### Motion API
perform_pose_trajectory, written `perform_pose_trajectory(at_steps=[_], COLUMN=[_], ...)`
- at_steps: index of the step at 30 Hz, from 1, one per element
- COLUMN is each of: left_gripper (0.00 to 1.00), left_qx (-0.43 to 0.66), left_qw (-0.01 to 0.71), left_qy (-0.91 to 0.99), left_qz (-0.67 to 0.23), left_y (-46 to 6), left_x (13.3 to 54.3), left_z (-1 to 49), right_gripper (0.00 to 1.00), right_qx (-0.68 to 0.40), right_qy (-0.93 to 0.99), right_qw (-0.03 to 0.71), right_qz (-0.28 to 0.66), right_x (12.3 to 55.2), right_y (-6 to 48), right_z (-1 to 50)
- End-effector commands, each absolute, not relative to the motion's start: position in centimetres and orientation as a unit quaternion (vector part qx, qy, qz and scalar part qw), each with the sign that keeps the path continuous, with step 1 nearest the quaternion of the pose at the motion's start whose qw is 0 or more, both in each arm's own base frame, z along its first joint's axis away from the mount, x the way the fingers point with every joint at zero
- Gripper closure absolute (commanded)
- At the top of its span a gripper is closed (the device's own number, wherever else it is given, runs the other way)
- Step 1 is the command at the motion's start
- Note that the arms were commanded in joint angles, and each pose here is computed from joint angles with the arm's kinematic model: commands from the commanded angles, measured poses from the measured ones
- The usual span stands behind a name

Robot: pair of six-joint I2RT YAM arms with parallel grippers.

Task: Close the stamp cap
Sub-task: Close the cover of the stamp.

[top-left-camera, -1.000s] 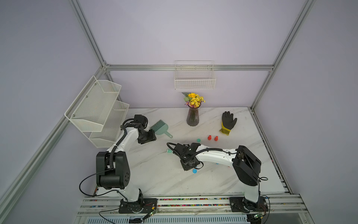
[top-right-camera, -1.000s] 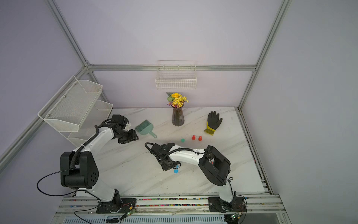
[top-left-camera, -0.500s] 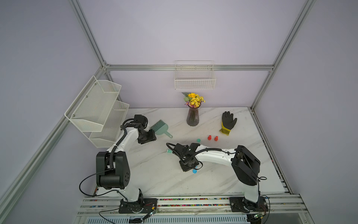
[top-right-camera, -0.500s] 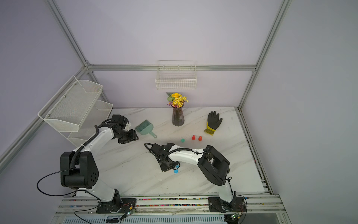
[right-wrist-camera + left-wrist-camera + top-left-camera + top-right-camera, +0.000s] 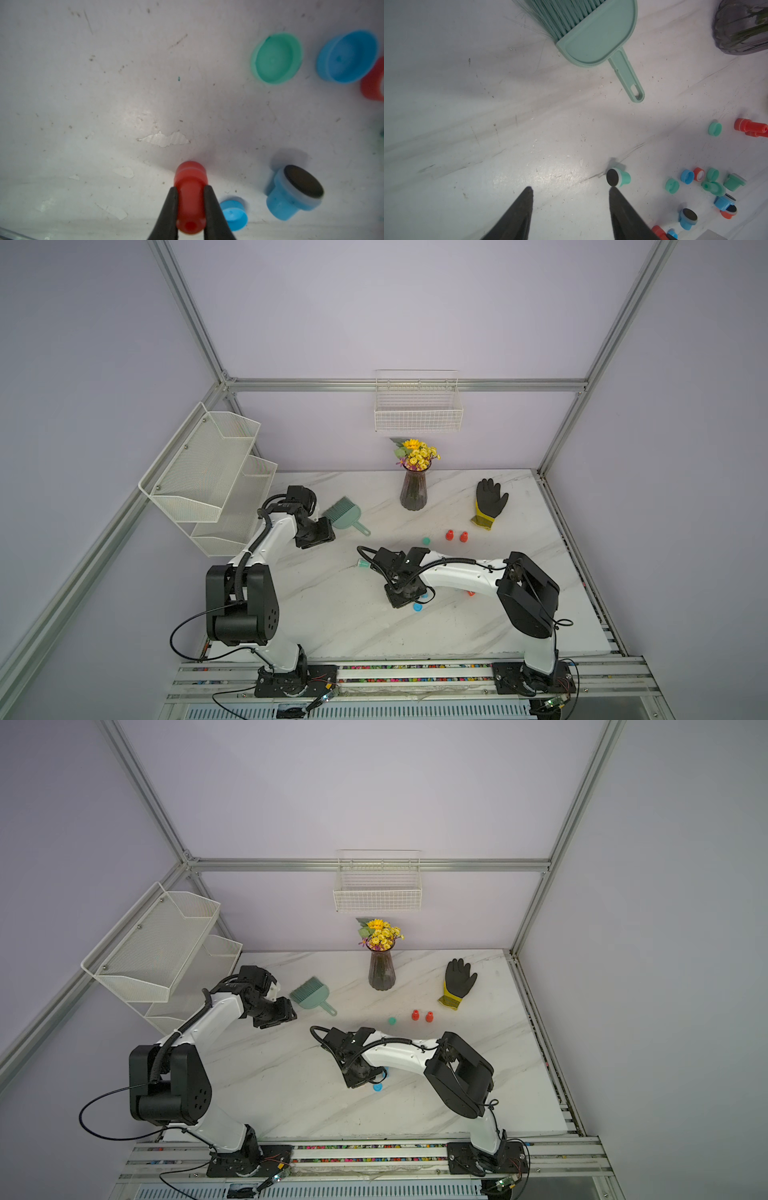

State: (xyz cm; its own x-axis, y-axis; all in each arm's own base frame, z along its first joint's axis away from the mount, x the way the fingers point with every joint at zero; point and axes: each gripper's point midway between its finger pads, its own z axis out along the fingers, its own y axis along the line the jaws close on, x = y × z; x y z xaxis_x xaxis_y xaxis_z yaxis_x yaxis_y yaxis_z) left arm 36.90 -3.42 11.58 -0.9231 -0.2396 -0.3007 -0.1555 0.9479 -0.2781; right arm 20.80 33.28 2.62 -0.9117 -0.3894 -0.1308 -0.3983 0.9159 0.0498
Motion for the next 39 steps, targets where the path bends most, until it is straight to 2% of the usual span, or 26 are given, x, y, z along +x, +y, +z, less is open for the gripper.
perform_pose_trajectory(at_steps=[1, 13, 20, 27, 39], left_gripper=[0.41, 0.41, 0.41, 0.41, 0.41], left_qx=[-0.084, -0.082, -0.082, -0.081, -0.082], left_qw=[0.19, 0.187, 0.187, 0.189, 0.189], left_qy=[0.969, 0.97, 0.969, 0.969, 0.969], left_qz=[-0.131, -0.135, -0.137, -0.138, -0.135], left_y=[-3.4, -3.5, -3.6, -3.6, -3.5], left_x=[37.5, 37.4, 37.3, 37.3, 37.3], left_z=[12.6, 12.5, 12.6, 12.7, 12.7], right_gripper=[1.0, 1.0, 1.0, 1.0, 1.0], right_qx=[-0.203, -0.22, -0.222, -0.234, -0.211], right_qy=[0.978, 0.965, 0.959, 0.964, 0.976], right_qw=[-0.034, -0.131, -0.155, -0.114, 0.039], right_qz=[-0.015, -0.064, -0.078, -0.053, 0.025], right_x=[17.4, 14.0, 13.2, 15.4, 21.7], right_y=[30.1, 27.8, 27.3, 30.4, 35.7], right_z=[-5.1, -8.2, -8.5, -6.4, 4.3])
